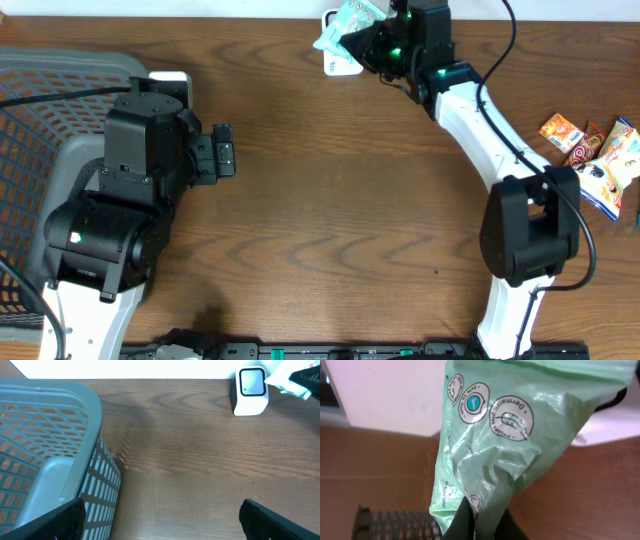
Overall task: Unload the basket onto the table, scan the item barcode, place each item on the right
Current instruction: 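Raise the green wipes pack up to the scanner face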
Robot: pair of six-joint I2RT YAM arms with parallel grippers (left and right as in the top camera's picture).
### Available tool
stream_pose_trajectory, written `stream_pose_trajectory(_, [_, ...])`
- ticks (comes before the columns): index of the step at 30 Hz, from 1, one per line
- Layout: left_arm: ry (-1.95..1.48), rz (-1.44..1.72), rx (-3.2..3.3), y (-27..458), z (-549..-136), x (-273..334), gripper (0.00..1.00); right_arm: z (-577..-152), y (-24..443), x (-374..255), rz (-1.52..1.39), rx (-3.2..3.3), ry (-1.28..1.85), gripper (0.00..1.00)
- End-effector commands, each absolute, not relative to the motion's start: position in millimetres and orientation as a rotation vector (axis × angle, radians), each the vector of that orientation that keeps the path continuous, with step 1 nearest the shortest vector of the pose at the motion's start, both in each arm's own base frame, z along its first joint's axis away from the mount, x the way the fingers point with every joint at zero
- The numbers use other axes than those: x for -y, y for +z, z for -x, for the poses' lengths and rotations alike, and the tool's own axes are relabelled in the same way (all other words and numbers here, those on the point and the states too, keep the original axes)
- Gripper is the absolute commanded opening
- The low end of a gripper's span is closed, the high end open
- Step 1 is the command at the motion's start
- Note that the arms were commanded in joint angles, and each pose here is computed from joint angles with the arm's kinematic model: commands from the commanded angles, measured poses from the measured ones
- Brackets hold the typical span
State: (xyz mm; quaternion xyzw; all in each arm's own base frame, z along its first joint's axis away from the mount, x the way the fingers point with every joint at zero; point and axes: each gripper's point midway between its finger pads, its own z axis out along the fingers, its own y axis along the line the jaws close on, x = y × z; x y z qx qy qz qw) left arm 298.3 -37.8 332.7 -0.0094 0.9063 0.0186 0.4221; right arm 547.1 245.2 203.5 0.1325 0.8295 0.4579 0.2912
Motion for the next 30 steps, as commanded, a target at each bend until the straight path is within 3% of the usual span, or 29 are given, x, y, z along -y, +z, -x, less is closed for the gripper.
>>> stream_pose_trajectory(1, [0.060,0.032,-2.267,333,-298,35,0.98,-563,184,-243,-0.431,-2.202,1.191,0.01])
stream_pose_trajectory(17, [0.060,0.032,-2.267,333,-298,35,0.98,-592,112,-269,-0.421,-2.322,1.256,0.01])
stream_pose_trajectory(30, [0.060,0.032,-2.267,333,-298,35,0.98,-584,101,-258,-0.454,-2.422,1.209,0.01])
